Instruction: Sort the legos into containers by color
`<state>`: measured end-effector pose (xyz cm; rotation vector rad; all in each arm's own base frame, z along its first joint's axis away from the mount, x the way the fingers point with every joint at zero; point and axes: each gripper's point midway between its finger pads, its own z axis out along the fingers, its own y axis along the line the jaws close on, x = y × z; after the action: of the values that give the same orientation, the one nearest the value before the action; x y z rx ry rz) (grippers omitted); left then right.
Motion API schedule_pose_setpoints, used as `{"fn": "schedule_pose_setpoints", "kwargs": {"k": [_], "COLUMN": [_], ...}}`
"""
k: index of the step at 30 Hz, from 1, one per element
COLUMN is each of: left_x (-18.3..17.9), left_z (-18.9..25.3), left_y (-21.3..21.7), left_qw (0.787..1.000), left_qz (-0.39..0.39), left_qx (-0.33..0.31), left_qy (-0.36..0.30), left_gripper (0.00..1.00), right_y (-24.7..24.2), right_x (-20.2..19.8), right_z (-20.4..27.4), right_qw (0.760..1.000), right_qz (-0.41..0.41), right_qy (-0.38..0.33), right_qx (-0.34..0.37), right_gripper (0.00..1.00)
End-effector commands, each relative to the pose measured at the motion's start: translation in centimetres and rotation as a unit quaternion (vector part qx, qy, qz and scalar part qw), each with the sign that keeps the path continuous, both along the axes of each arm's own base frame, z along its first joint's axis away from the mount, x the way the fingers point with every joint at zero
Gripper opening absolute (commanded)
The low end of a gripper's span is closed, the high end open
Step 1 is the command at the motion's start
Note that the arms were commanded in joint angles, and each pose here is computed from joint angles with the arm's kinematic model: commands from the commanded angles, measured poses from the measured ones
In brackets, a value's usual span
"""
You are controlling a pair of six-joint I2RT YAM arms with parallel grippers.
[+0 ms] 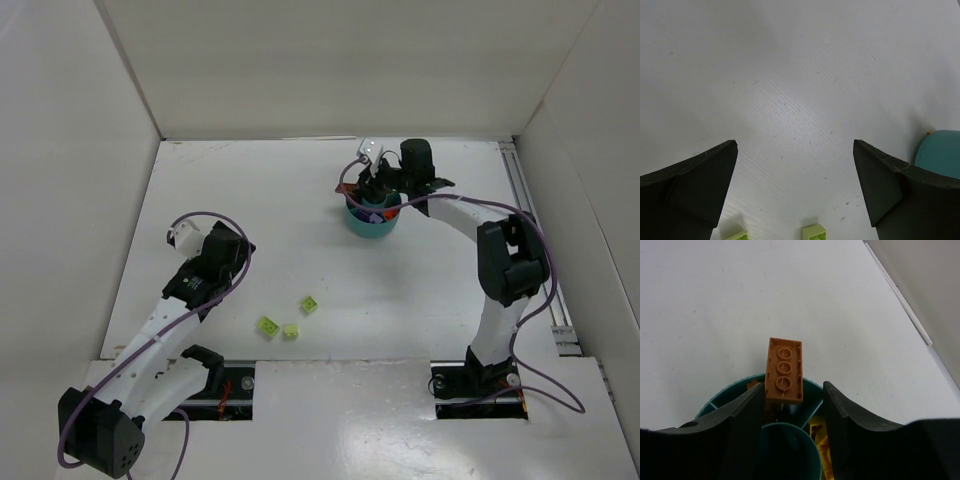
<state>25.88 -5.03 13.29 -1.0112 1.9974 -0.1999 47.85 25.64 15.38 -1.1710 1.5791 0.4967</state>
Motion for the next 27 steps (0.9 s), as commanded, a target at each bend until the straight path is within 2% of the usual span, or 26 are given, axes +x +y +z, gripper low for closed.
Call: {"fn": "schedule_pose_setpoints", "kwargs": {"k": [1,7,12,14,17,19,20,21,22,23,24,26,27], "left_x": [0.4,0.9,2.9,3.9,6.2,8.5,9.5,10.1,11.6,12.0,12.5,14.6,15.3], "left_z": [2.2,2.3,2.8,3.0,3.8,3.6,1.7,3.1,2.2,2.0,1.3,-0.3,-0.8], "left_y": [0.4,-0.3,-2.6,-4.4,-8.0,-9.8,-10.5,-11.0,-12.0,-13.8,-14.4,-15.6,-16.1], "left_qw": [1.000,0.999,0.996,0.987,0.961,0.954,0.948,0.939,0.930,0.906,0.891,0.865,0.861], "left_qz": [0.013,0.000,-0.068,-0.146,-0.259,-0.286,-0.310,-0.329,-0.354,-0.409,-0.438,-0.484,-0.492], "left_qx": [-0.004,-0.014,-0.008,0.017,0.036,0.035,0.053,0.062,0.077,0.076,0.092,0.121,0.123], "left_qy": [-0.028,-0.037,-0.050,-0.059,-0.086,-0.080,-0.055,-0.076,-0.065,-0.076,-0.070,-0.043,-0.035], "left_gripper": [1.00,1.00,1.00,1.00,1.00,1.00,0.99,0.97,0.97,0.97,0.96,0.95,0.94], "right_y": [0.3,1.0,0.8,1.0,0.6,0.0,-0.8,-1.4,-2.0,-2.5,-2.8,-4.4,-5.0], "right_x": [-0.4,-0.8,-1.3,-1.7,-2.5,-3.3,-3.4,-3.4,-3.8,-4.1,-4.7,-5.1,-5.5], "right_z": [4.9,5.7,6.1,6.4,7.0,7.1,8.0,7.2,7.6,7.6,7.6,8.2,7.8], "right_qw": [0.998,0.997,0.997,0.997,0.997,0.998,0.997,0.997,0.997,0.997,0.998,0.998,0.998], "right_qz": [0.012,0.005,0.003,0.004,-0.002,-0.014,-0.028,-0.037,-0.044,-0.045,-0.040,-0.047,-0.048], "right_qy": [-0.057,-0.075,-0.074,-0.077,-0.075,-0.065,-0.070,-0.060,-0.059,-0.054,-0.041,-0.034,-0.024], "right_qx": [0.021,0.014,0.017,0.017,0.019,0.022,0.026,0.020,0.025,0.024,0.030,0.038,0.036], "right_gripper": [0.55,0.55,0.55,0.55,0.55,0.55,0.55,0.55,0.55,0.55,0.55,0.55,0.55]}}
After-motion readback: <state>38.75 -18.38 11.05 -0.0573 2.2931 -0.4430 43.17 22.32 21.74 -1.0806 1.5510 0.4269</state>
